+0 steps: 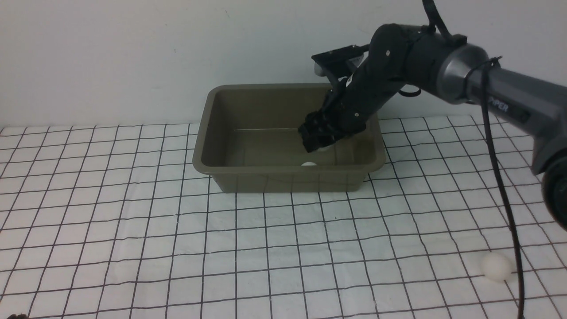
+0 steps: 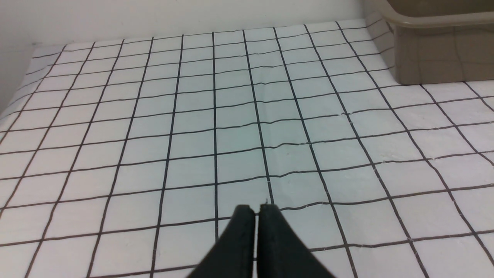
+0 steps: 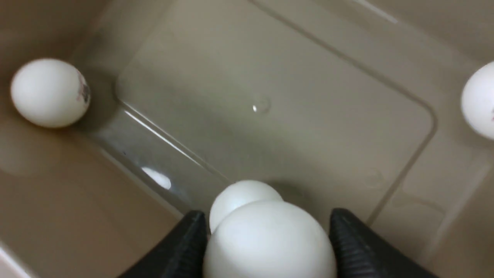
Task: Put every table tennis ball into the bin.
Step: Use the right arm to put the table tennis ball into the box, then use the right arm to clamp the table tennis ball closest to it
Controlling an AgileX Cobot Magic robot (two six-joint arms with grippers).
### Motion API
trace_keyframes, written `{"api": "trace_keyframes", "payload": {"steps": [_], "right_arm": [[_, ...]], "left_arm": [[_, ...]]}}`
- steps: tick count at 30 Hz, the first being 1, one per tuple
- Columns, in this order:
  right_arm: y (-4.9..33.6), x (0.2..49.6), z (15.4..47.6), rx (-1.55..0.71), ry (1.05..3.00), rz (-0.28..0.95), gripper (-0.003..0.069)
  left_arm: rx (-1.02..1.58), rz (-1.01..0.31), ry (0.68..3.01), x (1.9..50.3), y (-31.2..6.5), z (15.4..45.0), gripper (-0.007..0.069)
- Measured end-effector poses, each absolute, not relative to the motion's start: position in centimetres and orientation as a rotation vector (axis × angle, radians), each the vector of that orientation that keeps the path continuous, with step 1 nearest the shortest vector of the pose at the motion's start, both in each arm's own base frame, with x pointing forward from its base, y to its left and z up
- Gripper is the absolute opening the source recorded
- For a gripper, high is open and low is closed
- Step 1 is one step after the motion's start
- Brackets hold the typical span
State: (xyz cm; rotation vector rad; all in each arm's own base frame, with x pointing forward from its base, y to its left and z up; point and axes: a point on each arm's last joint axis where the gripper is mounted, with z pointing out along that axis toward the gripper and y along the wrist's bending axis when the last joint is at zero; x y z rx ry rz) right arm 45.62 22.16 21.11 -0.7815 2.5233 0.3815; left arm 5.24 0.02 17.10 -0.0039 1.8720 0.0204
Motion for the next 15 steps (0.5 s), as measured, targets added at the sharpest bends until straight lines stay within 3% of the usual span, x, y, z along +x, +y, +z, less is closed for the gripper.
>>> {"api": "trace_keyframes", "payload": {"steps": [3, 8, 15], "right_arm": [[22.2, 45.7, 21.4, -0.793, 2.525, 0.376, 0.0450], [22.2, 45.7, 24.7, -0.845, 2.507, 0.357, 0.0469], [19.4, 43.2, 33.7, -0.846, 2.397, 0.163, 0.0470]], "left_arm": [[-0.004, 0.020, 1.872, 5.2, 0.0, 17.1, -0.0004], [-0.004, 0.020, 1.872, 5.2, 0.0, 17.1, -0.0004], [-0.004, 0.020, 1.872, 5.2, 0.0, 17.1, -0.0004]]}}
